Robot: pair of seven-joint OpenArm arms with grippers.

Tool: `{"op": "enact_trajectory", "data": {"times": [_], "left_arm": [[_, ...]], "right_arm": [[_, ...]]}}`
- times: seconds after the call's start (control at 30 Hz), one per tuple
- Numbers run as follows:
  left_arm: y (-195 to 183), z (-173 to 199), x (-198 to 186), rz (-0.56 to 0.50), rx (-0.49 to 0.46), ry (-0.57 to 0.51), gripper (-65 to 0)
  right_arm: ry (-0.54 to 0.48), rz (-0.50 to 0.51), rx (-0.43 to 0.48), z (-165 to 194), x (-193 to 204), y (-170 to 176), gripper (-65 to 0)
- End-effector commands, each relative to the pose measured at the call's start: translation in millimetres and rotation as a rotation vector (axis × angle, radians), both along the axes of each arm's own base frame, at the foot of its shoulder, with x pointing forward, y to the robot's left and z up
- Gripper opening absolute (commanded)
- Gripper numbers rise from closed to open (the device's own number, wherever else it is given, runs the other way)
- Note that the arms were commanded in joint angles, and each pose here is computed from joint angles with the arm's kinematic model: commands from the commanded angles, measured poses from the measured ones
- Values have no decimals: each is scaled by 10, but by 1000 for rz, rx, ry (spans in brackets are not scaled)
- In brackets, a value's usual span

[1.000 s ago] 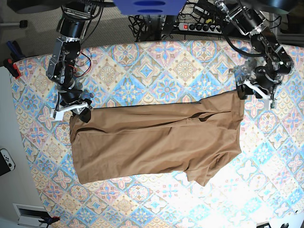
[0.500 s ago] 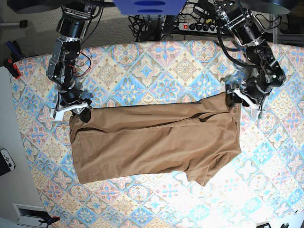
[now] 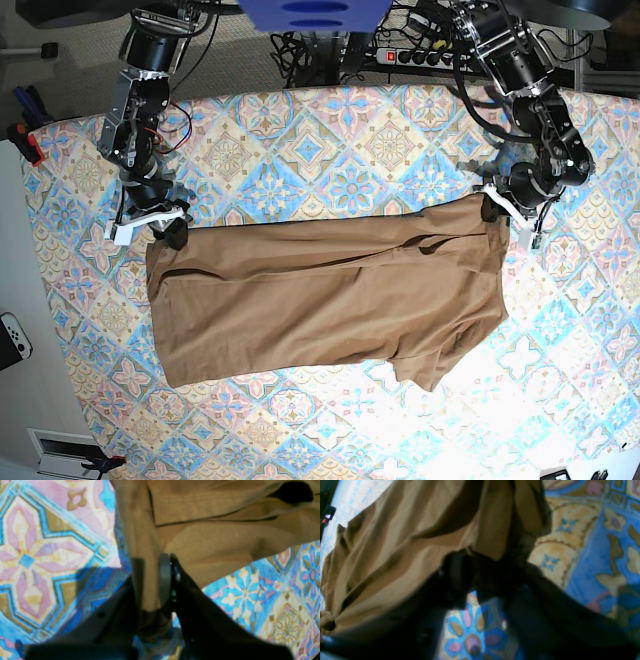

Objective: Layout the t-shirt on the table in an organized manner, then fold the t-shirt properly
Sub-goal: 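Shift the left gripper outward along the shoulder edge and regrip, then drag the t-shirt by its shoulder edge with both grippers toward the robot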

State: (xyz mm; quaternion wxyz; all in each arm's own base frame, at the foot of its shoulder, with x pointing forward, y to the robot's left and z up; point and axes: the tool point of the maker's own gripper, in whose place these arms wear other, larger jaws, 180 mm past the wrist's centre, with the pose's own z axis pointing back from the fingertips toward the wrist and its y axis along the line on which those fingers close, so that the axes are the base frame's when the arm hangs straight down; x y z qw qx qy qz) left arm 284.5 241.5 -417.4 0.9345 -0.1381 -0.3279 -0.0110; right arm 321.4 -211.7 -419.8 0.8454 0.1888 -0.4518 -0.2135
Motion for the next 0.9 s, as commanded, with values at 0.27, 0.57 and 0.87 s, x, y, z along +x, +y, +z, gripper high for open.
{"op": "enact_trajectory", "data": {"times": [0.27, 0.57, 0.87], "left_arm": [[37, -132, -270, -12, 15, 59, -650], [266, -238, -590, -12, 67, 133, -650], [421, -321, -888, -23, 107, 202, -650]], "right_arm": [[76, 67, 6, -53, -61, 70, -650], [52, 79, -65, 115, -106, -109, -650], [67, 39, -92, 121, -330, -299, -650]]}}
